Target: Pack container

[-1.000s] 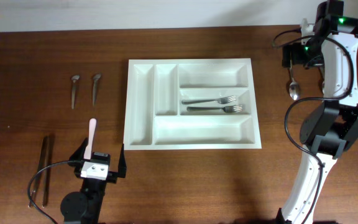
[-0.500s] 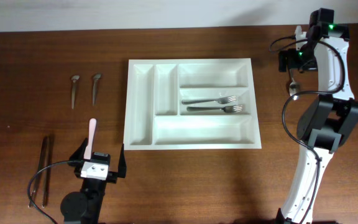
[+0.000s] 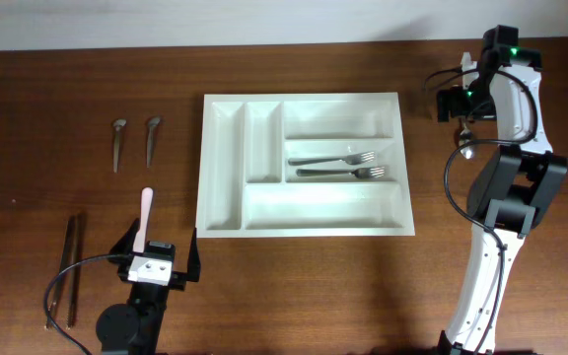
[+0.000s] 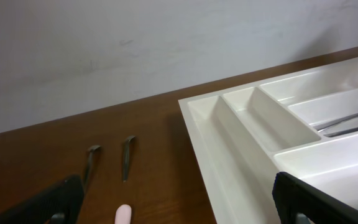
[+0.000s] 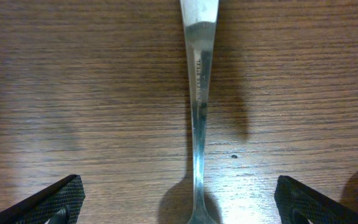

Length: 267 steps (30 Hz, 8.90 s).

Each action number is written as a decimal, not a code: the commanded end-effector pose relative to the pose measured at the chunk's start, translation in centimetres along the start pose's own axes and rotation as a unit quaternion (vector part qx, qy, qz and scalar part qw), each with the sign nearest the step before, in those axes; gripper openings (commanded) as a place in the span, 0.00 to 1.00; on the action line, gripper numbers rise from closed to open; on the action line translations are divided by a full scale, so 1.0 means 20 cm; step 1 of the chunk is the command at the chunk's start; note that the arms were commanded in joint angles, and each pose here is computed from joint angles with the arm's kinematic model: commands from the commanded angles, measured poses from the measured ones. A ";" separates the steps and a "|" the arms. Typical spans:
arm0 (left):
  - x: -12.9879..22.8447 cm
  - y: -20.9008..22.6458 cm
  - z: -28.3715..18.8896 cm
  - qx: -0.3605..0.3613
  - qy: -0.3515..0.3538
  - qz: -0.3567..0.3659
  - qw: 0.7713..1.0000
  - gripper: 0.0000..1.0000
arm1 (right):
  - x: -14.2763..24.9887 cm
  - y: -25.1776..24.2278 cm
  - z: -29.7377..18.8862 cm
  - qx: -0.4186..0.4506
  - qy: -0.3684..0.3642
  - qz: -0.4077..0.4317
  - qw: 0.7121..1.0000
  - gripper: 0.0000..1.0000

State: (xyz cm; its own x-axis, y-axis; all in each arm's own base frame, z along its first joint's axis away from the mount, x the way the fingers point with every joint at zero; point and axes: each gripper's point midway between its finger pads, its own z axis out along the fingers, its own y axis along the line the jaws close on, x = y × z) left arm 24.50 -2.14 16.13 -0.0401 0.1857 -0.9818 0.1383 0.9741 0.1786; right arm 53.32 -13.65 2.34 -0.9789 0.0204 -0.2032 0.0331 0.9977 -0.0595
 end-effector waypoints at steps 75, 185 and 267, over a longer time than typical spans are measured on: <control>0.01 0.01 0.00 -0.005 0.000 -0.006 1.000 0.99 | -0.02 -0.07 -0.02 0.014 -0.001 0.029 0.999 0.04; 0.01 0.01 0.00 -0.005 0.000 -0.006 1.000 0.99 | -0.07 -0.53 -0.51 0.009 -0.106 0.019 0.994 0.99; 0.01 0.01 0.00 -0.005 0.000 -0.006 1.000 0.99 | 0.09 -0.54 0.20 -0.005 -0.024 -0.008 1.000 0.99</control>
State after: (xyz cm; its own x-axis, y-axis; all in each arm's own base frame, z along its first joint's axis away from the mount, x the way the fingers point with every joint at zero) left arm 24.50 -2.14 16.13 -0.0401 0.1857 -0.9818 0.1383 0.9741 0.1786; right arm 52.73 -25.28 0.71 -0.9574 -0.0021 -0.2887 0.0217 0.9966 -0.0793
